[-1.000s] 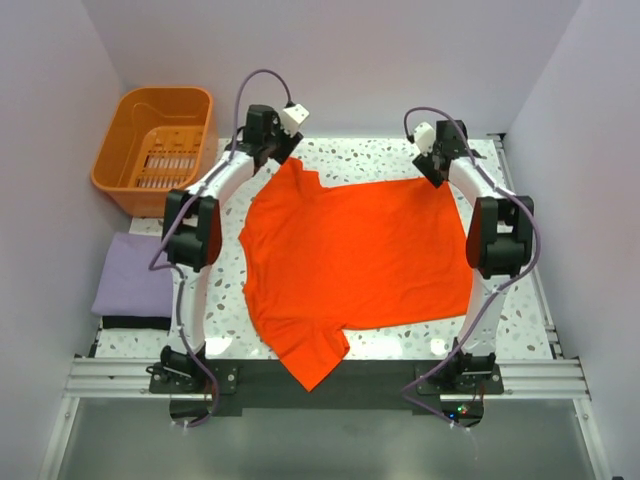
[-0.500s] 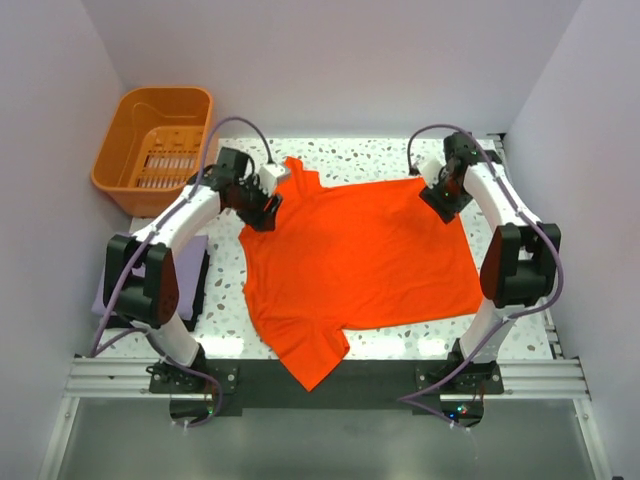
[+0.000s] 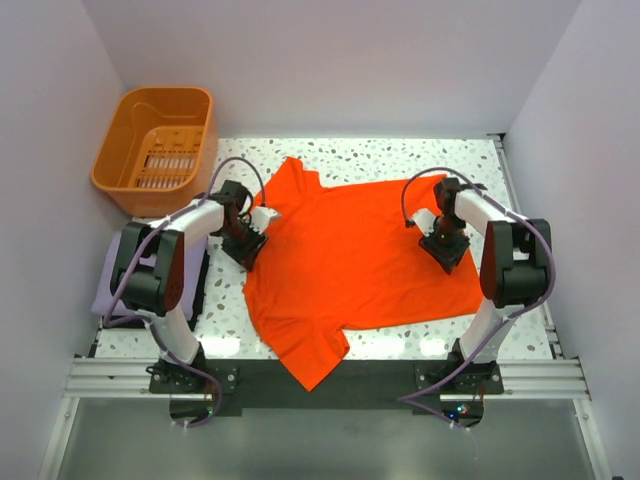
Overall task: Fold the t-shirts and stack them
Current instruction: Flatten the tshirt out
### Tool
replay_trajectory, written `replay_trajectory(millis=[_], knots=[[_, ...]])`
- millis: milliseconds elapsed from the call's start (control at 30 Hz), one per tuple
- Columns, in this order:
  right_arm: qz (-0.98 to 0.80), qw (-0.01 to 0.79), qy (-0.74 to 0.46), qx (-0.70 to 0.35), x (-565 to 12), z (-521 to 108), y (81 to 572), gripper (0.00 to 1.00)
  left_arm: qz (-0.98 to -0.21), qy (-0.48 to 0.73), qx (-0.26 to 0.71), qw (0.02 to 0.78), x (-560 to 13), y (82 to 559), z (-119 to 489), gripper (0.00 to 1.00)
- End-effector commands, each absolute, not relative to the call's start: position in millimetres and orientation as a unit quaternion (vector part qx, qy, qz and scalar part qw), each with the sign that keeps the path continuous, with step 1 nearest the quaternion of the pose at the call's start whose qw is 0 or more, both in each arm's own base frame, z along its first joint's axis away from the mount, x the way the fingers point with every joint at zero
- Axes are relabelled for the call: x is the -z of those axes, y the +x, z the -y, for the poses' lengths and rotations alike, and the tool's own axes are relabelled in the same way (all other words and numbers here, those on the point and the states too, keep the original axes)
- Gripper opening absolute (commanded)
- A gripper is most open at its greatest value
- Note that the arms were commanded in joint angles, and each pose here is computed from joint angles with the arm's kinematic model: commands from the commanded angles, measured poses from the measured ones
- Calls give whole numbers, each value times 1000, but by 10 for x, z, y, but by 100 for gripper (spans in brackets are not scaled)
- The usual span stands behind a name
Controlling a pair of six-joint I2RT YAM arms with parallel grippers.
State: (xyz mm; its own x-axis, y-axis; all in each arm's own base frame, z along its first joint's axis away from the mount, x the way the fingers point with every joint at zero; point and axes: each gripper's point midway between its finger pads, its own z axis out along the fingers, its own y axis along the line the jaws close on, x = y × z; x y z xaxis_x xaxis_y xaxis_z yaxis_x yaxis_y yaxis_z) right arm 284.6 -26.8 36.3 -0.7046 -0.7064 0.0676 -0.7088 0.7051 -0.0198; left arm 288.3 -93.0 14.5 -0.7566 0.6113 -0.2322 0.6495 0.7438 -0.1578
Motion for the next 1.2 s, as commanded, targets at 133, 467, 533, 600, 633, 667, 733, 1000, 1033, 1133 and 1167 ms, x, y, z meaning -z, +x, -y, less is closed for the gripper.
replay_trajectory(millis=[133, 467, 533, 600, 633, 667, 733, 1000, 1033, 1133, 1167], knots=[[909, 44, 413, -9, -321, 52, 2495, 40, -943, 322, 32, 73, 13, 3206, 300, 43], [918, 4, 398, -8, -662, -7, 2663, 36, -880, 408, 202, 135, -801, 2841, 1085, 40], [918, 5, 396, -15, -674, 64, 2708, 36, -866, 438, 213, 115, -768, 2571, 1282, 40], [918, 11, 395, -24, -642, 137, 2721, 34, -862, 449, 218, 93, -644, 2382, 1370, 40], [916, 22, 400, -33, -598, 181, 2716, 34, -867, 440, 216, 82, -571, 2342, 1366, 39], [915, 20, 401, -41, -569, 207, 2748, 33, -872, 439, 205, 75, -499, 2330, 1327, 39], [911, 31, 407, -58, -515, 285, 2747, 33, -879, 436, 185, 53, -292, 2285, 1239, 38], [896, 75, 429, -83, -225, 444, 2531, 30, -897, 434, 87, 0, 107, 2242, 779, 34], [896, 90, 428, -77, -170, 450, 2413, 30, -896, 436, 82, -3, 122, 2255, 736, 34], [892, 121, 433, -54, -99, 390, 2110, 29, -902, 428, 58, -5, 125, 2383, 535, 34], [890, 127, 436, -50, -90, 368, 2033, 29, -902, 427, 56, -4, 108, 2418, 501, 34]])
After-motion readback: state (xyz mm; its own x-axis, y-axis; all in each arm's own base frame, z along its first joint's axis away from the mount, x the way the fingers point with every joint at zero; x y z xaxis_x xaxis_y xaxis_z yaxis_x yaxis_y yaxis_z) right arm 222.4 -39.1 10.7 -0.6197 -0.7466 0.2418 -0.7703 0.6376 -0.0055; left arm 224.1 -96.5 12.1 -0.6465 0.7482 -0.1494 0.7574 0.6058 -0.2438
